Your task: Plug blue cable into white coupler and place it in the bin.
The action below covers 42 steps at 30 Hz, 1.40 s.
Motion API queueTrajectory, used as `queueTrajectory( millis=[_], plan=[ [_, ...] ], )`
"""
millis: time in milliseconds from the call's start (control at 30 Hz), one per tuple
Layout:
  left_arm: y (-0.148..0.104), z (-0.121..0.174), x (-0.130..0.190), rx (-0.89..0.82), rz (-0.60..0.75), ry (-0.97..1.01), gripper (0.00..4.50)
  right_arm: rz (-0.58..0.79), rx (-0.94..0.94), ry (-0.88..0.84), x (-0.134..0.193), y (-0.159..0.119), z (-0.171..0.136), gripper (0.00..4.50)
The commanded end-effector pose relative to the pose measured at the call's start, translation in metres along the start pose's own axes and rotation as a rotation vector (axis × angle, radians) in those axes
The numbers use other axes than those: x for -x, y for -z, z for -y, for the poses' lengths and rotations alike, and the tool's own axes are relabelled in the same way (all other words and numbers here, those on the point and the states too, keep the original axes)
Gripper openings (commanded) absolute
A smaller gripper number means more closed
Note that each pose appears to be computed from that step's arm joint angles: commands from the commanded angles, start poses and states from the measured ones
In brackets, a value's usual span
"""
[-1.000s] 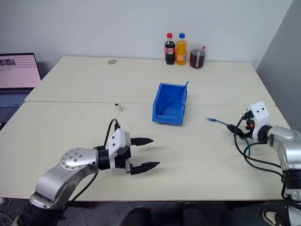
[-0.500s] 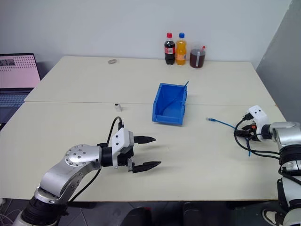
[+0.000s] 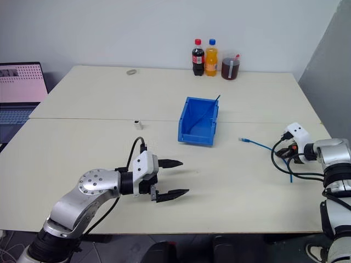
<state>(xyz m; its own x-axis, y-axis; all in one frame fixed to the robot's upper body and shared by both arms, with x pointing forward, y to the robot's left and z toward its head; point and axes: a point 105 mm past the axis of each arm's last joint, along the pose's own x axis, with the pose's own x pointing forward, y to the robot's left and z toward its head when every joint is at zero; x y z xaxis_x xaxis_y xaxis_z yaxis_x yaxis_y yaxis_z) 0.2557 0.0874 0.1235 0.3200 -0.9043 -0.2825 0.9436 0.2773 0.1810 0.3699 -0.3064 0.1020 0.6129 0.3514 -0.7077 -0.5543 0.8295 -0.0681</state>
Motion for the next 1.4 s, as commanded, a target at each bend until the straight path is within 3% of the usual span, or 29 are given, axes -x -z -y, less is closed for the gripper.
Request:
queueTrajectory(
  millis=[33,233,433,533,667,933,1133,1400],
  plan=[
    [0.001,-0.002,0.010,-0.008,0.004,-0.050,4.50,0.015,0.106,-0.060,0.012,-0.015,-0.009,0.02],
    [0.032,-0.009,0.046,0.071,-0.071,-0.195,4.50,0.081,0.277,-0.216,0.020,-0.033,-0.071,0.02],
    [0.074,-0.016,0.099,0.147,-0.202,-0.337,4.50,0.204,0.391,-0.302,-0.006,-0.048,-0.158,0.02],
    [0.081,-0.018,0.109,0.152,-0.227,-0.351,4.50,0.234,0.400,-0.328,-0.016,-0.051,-0.186,0.02],
    [0.078,-0.018,0.106,0.152,-0.215,-0.344,4.50,0.252,0.385,-0.337,-0.029,-0.053,-0.207,0.02],
    [0.075,-0.014,0.097,0.148,-0.203,-0.300,4.50,0.265,0.382,-0.333,-0.039,-0.061,-0.211,0.02],
    [0.077,-0.018,0.092,0.140,-0.194,-0.290,4.50,0.264,0.385,-0.359,-0.040,-0.063,-0.216,1.33],
    [0.072,-0.025,0.081,0.138,-0.168,-0.259,4.50,0.269,0.482,-0.426,-0.012,-0.059,-0.215,3.23]
  ],
)
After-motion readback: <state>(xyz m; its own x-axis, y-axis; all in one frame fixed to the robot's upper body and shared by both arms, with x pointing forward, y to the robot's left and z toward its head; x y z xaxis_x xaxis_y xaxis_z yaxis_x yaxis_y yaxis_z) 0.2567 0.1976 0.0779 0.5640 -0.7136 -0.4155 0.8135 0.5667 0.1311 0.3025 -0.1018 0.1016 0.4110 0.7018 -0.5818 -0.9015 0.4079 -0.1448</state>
